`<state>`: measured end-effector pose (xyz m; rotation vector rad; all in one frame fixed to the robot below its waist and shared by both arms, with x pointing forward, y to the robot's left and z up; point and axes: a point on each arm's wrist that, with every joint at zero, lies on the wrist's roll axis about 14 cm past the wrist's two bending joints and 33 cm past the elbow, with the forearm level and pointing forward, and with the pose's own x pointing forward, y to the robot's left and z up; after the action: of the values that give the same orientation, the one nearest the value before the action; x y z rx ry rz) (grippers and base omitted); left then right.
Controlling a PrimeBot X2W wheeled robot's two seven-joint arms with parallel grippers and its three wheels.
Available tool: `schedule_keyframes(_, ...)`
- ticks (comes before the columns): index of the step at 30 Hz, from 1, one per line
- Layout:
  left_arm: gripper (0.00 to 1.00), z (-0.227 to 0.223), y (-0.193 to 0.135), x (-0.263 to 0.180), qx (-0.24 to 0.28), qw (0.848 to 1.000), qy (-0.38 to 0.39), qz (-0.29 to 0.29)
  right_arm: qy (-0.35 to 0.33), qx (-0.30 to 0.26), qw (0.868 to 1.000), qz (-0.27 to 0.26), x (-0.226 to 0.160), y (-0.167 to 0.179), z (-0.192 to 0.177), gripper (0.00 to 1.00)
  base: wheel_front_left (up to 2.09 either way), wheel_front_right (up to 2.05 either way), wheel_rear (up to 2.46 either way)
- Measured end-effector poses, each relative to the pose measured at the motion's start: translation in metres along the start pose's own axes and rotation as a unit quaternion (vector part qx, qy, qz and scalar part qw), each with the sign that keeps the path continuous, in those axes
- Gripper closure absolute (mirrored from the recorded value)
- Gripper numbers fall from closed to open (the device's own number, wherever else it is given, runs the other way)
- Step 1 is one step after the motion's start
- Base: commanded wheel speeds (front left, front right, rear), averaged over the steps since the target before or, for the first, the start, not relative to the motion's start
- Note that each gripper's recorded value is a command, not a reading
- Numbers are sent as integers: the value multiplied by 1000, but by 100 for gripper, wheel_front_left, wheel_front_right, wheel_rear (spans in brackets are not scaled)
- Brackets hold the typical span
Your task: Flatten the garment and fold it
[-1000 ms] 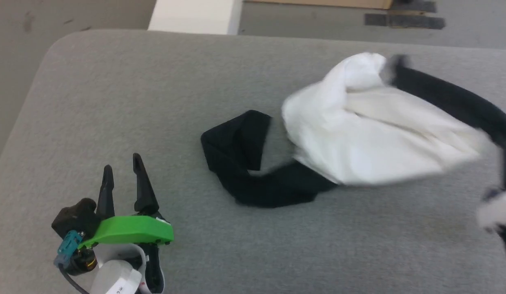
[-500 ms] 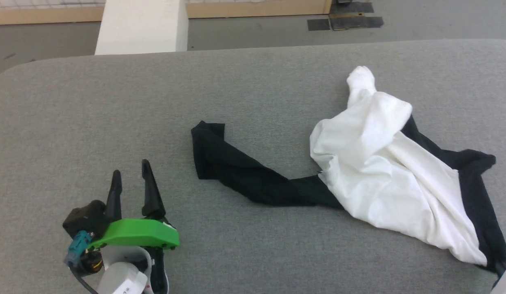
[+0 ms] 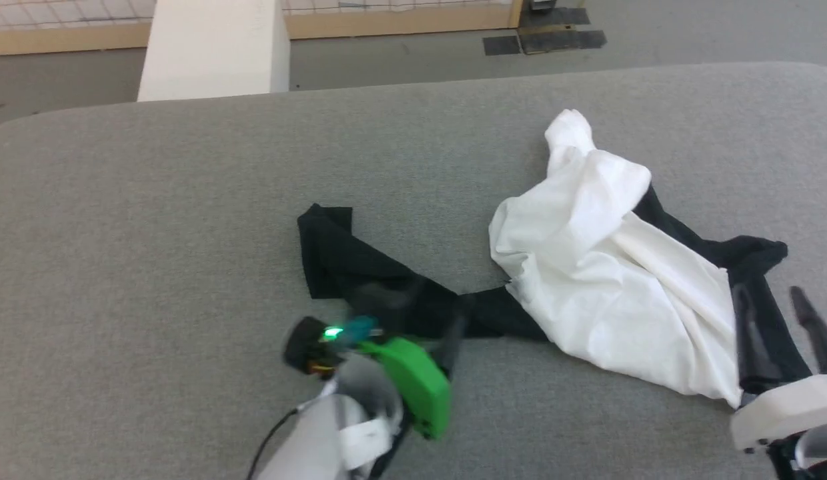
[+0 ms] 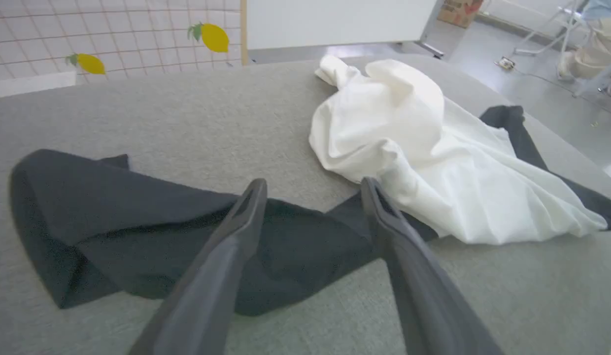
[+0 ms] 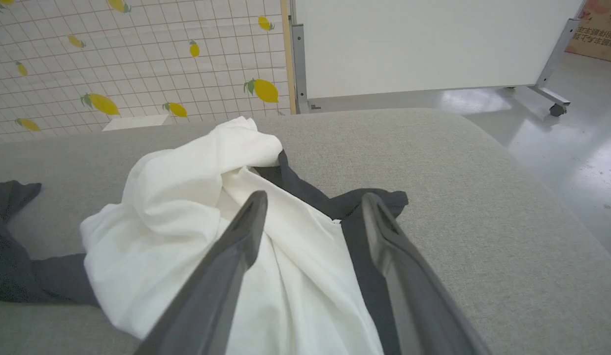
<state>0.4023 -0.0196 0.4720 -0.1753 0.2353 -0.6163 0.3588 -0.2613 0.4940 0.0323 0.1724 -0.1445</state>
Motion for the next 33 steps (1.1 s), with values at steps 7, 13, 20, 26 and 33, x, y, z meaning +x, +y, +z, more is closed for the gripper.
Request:
schedule_keyframes(7, 0, -57, -24, 15, 83, 978, 179, -64, 15, 13, 1000, 18, -3, 13, -13, 0, 0, 0, 0)
schedule_keyframes(13, 6, -87, -4, 18, 127, 946, 295, -49, 27, 20, 999, 19, 0, 16, -23, 0, 0, 0, 0)
schedule_keyframes(20, 100, -80, 9, 19, 86, 943, 321, -28, 34, 27, 999, 20, 6, 17, -28, 0, 0, 0, 0)
schedule_keyframes(26, 100, -46, 65, -11, -15, 968, 232, 91, 24, 28, 999, 29, 13, 23, -22, 0, 0, 0, 0)
schedule_keyframes(33, 100, -9, 157, -108, -78, 940, 153, 294, 19, 24, 999, 38, 22, 30, -17, 0, 0, 0, 0)
